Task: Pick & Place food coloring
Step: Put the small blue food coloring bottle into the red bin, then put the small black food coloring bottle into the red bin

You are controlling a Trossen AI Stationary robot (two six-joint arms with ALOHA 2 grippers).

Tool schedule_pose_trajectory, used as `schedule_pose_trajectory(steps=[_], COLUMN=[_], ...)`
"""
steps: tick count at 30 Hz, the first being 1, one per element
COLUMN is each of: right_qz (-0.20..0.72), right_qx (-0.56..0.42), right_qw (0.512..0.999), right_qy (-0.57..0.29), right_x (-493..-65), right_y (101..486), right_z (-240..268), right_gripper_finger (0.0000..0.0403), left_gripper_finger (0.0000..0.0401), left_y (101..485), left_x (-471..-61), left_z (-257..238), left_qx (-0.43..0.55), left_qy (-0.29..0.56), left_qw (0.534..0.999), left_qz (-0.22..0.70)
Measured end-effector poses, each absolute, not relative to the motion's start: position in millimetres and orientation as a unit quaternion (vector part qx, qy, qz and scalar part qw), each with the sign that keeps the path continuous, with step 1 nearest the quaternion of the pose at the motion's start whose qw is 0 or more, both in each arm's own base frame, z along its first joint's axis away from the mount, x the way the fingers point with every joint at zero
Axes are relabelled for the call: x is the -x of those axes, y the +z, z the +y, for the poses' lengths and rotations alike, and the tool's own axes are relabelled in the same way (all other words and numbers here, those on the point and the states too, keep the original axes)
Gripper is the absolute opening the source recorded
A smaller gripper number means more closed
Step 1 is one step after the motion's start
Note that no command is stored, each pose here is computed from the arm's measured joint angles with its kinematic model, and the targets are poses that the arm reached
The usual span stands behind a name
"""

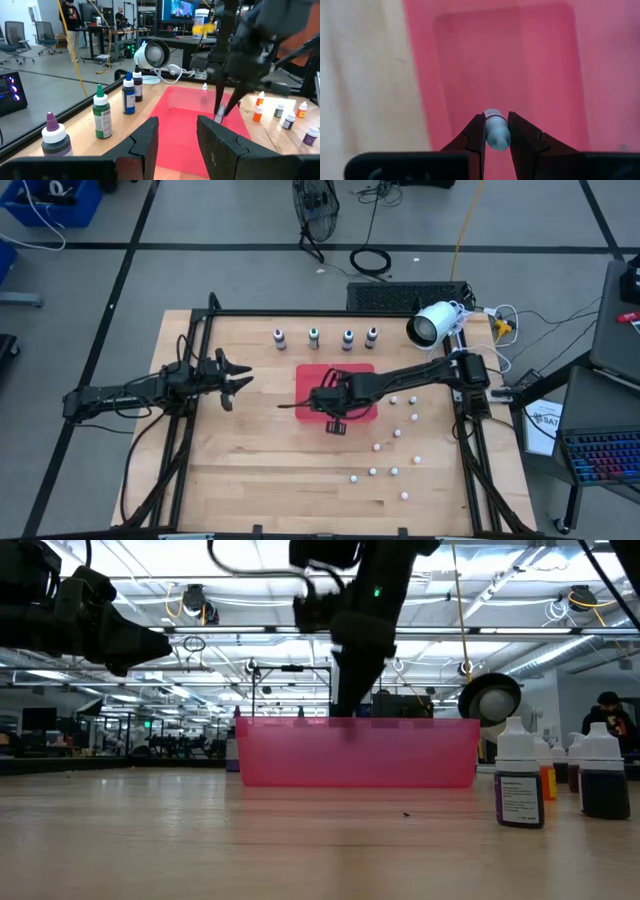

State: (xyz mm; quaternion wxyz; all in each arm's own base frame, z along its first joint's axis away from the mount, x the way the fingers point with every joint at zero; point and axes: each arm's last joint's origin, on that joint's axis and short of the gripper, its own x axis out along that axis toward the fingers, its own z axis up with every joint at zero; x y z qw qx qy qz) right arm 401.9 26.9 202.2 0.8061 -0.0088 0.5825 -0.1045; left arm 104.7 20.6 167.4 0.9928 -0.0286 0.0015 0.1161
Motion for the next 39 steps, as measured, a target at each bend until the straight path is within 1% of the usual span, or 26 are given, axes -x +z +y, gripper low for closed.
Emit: schedule_pose_trajectory(steps=[4,9,14,18,24,26,31,33,36,39], right_qz=[0.595,0.606,0.62,0.618,0.618,0.618,0.612,0.607,0.596,0.582], right_qx=[0.006,-0.006,-0.006,-0.008,-0.026,-0.026,-0.028,-0.033,-0.04,-0.047], right_qw=[0.797,0.789,0.778,0.779,0.778,0.778,0.782,0.786,0.793,0.803], right_qy=[-0.105,-0.103,-0.107,-0.108,-0.107,-0.107,-0.109,-0.111,-0.117,-0.119], right_x=[-405,-403,-397,-394,-394,-394,-393,-392,-389,-383], right_y=[189,188,177,166,165,165,169,174,187,205], right_z=[27,28,27,25,26,25,25,24,23,23], right_gripper_finger=[0.0048,0.0048,0.0048,0.0048,0.0049,0.007,0.0152,0.0172,0.0186,0.0187], left_gripper_finger=[0.0136,0.0136,0.0136,0.0136,0.0136,0.0136,0.0136,0.0136,0.0136,0.0136], left_y=[167,167,167,168,167,167,167,167,167,167], left_x=[-105,-105,-105,-105,-105,-105,-105,-105,-105,-105], left_z=[21,21,21,21,21,21,21,21,21,21], left_qx=[0.029,0.029,0.029,0.029,0.029,0.029,0.029,0.029,0.029,0.029], left_qy=[0.116,0.116,0.116,0.116,0.116,0.116,0.116,0.116,0.116,0.116], left_qw=[0.993,0.993,0.993,0.993,0.993,0.993,0.993,0.993,0.993,0.993], left_qz=[0.002,0.002,0.002,0.001,0.002,0.002,0.002,0.002,0.002,0.002])
